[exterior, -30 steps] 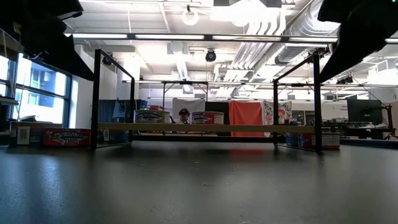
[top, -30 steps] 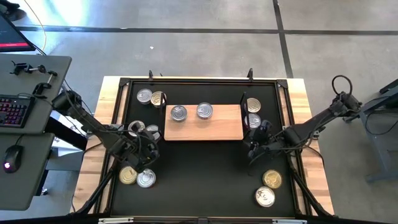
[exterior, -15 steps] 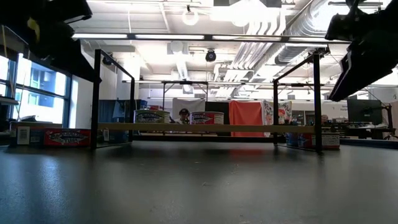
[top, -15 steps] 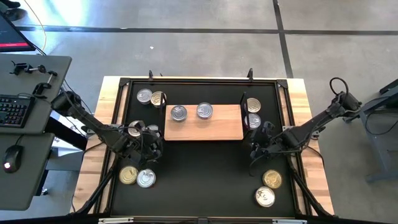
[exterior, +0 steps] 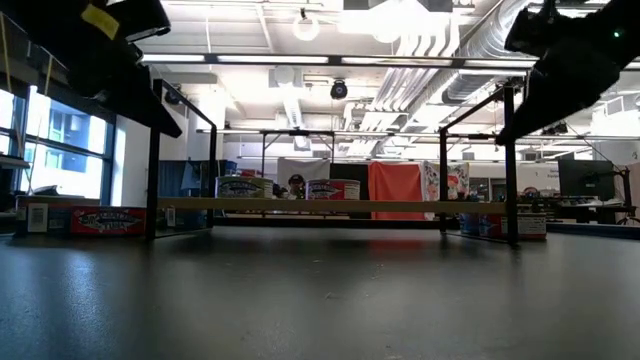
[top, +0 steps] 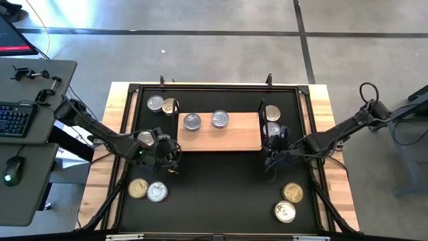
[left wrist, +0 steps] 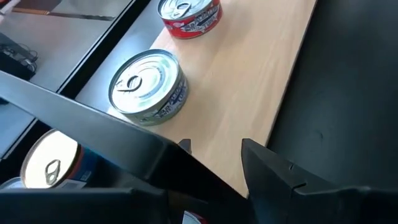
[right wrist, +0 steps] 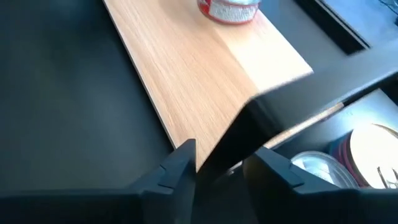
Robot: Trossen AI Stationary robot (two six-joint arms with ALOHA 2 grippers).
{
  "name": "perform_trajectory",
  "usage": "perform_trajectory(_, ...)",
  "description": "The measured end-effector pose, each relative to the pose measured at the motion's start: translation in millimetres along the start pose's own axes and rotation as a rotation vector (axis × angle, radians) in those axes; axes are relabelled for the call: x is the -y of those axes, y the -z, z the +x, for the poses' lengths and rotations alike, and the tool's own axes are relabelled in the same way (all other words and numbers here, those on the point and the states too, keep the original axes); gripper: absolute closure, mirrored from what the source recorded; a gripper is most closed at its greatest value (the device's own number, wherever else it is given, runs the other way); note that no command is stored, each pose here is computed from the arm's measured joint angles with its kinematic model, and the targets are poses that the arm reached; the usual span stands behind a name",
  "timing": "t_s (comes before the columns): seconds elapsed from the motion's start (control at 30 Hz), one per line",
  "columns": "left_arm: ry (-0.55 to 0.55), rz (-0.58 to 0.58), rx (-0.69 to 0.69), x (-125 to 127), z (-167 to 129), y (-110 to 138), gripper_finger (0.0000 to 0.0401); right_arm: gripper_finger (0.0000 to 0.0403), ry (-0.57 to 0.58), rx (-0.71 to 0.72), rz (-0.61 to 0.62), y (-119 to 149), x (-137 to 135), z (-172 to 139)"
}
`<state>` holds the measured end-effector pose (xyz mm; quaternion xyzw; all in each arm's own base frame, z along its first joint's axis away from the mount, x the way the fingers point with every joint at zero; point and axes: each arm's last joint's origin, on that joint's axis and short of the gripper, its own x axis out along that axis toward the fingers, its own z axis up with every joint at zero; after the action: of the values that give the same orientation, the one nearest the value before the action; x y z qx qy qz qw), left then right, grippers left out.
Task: Stack canned seafood by type on shelf
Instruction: Move the shelf to the top
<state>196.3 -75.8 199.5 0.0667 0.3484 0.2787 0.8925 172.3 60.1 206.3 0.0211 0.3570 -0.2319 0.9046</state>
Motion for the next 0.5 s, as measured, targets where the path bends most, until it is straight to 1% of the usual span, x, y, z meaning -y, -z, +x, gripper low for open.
perform_trajectory(0.17, -0.021, 0.025, -0.020, -6, 8, -4, 0.0286, 0.0329, 0.004, 0.007, 0.029, -4, 6, 0)
perform_trajectory(0.37, -0.018, 0.058, -0.053, -14, 19, -9, 0.0332, 0.0385, 0.035, -0.005, 0.027, -10, 15, 8)
perform_trajectory(0.43, -0.016, 0.071, -0.053, -17, 22, -12, 0.0344, 0.0395, 0.033, -0.012, 0.026, -13, 18, 11)
perform_trajectory(0.5, -0.026, 0.089, -0.057, -20, 26, -14, 0.0353, 0.0393, 0.049, -0.017, 0.018, -16, 23, 15)
